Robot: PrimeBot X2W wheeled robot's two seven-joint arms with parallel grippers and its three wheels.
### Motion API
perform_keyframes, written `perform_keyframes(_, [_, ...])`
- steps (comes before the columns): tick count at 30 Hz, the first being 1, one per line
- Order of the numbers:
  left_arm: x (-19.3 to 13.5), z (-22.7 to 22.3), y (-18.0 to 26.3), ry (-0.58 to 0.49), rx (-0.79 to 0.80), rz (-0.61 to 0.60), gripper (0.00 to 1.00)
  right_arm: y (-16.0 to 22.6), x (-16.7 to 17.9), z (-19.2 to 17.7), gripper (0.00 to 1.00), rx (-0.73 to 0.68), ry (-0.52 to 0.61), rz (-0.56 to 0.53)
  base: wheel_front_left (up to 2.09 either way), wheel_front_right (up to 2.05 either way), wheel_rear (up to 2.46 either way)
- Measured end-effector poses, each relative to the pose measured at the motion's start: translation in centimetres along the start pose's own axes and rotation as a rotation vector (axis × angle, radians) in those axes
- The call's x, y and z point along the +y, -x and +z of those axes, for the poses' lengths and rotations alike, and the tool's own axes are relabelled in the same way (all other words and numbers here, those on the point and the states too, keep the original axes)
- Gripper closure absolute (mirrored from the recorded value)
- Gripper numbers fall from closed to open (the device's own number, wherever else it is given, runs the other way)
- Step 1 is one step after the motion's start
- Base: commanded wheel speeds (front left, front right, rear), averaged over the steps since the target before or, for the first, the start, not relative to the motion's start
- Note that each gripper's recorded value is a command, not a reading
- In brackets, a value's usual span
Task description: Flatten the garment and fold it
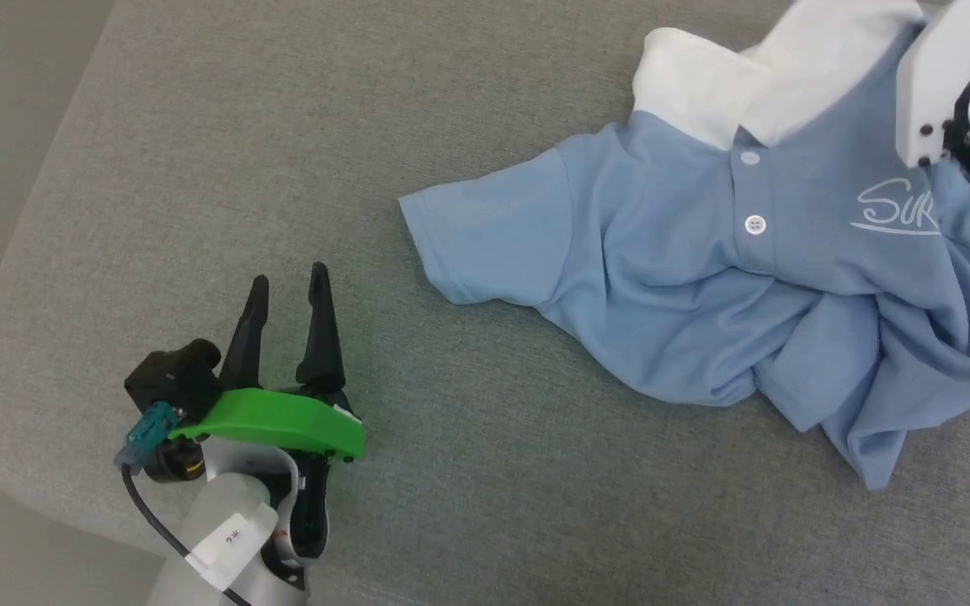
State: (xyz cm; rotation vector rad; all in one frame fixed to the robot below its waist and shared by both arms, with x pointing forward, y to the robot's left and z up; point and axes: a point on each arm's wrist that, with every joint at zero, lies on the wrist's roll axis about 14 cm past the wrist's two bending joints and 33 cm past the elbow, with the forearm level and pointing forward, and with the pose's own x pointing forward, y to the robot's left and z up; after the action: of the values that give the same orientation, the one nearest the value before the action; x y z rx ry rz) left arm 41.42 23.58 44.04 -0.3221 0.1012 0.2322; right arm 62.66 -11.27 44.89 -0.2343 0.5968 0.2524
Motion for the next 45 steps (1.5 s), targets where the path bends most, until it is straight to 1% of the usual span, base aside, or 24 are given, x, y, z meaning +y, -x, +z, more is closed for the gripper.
perform_keyframes(2, [0.3,0.0,0.2,0.001,0.001,0.009,0.0,-0.2,0.3,-1.3,0.0,0.043,-0.018,0.002,0.0,0.0,0.0])
perform_keyframes(3, [0.4,0.2,0.3,0.001,-0.002,0.014,0.0,-0.1,0.7,-1.7,0.0,0.051,-0.032,0.01,0.0,0.0,0.0])
perform_keyframes(4, [0.5,0.3,0.4,0.002,-0.005,0.016,0.0,0.0,0.9,-1.4,0.0,0.023,-0.044,0.015,0.0,0.0,0.0])
perform_keyframes(6, [0.5,0.5,0.6,0.004,-0.01,0.014,0.0,0.7,0.8,0.5,0.0,-0.083,-0.076,0.015,0.0,0.0,0.0])
perform_keyframes(8, [0.4,0.9,0.8,0.005,-0.019,0.009,0.0,2.1,0.5,3.3,0.0,-0.222,-0.115,0.015,0.0,0.0,0.0])
perform_keyframes(11, [0.3,1.4,1.2,-0.001,-0.029,-0.004,0.0,4.5,0.6,5.3,0.0,-0.366,-0.135,0.022,0.0,0.0,0.0])
perform_keyframes(14, [-0.3,1.6,1.8,0.002,-0.026,-0.028,0.0,6.7,0.8,4.2,0.0,-0.419,-0.165,0.034,0.0,0.0,0.0])
perform_keyframes(17, [-1.2,2.0,2.5,0.011,-0.031,-0.055,0.0,9.1,0.6,1.2,0.0,-0.413,-0.189,0.029,0.0,0.0,0.0])
perform_keyframes(19, [-1.6,2.3,2.8,0.015,-0.039,-0.067,0.0,10.6,0.1,-0.9,0.0,-0.396,-0.198,0.012,0.0,0.0,0.0])
perform_keyframes(21, [-2.3,2.3,3.1,0.022,-0.036,-0.088,0.0,12.0,-0.4,-3.9,0.0,-0.339,-0.198,-0.007,0.0,0.0,0.0])
perform_keyframes(25, [-3.9,2.3,3.2,0.029,-0.032,-0.13,0.0,13.6,0.1,-11.9,0.0,-0.064,-0.214,-0.013,0.0,0.0,0.0])
perform_keyframes(26, [-4.7,2.3,3.2,0.032,-0.031,-0.15,0.0,14.3,0.2,-14.0,0.0,0.032,-0.215,-0.016,0.0,0.0,0.0])
perform_keyframes(31, [-5.9,1.8,3.0,0.033,-0.013,-0.183,0.0,14.4,0.9,-14.8,0.0,0.105,-0.201,-0.01,0.0,0.0,0.0])
perform_keyframes(36, [-5.3,1.0,2.8,0.028,0.011,-0.165,0.0,12.7,2.8,-15.9,0.0,0.18,-0.185,0.032,0.0,0.0,0.0])
perform_keyframes(37, [-5.1,0.9,2.8,0.027,0.014,-0.16,0.0,12.4,3.3,-16.1,0.76,0.195,-0.193,0.047,0.0,0.0,0.0])
perform_keyframes(38, [-4.9,0.7,2.7,0.026,0.017,-0.153,0.0,12.1,3.7,-16.0,1.0,0.195,-0.193,0.06,0.0,0.0,0.0])
perform_keyframes(42, [-4.3,0.4,2.7,0.023,0.026,-0.138,0.0,11.6,4.6,-15.2,1.0,0.164,-0.22,0.105,0.0,0.0,0.0])
perform_keyframes(45, [-4.2,0.5,2.8,0.028,0.025,-0.133,0.0,12.9,5.4,-15.2,1.0,0.172,-0.23,0.161,0.0,0.0,0.0])
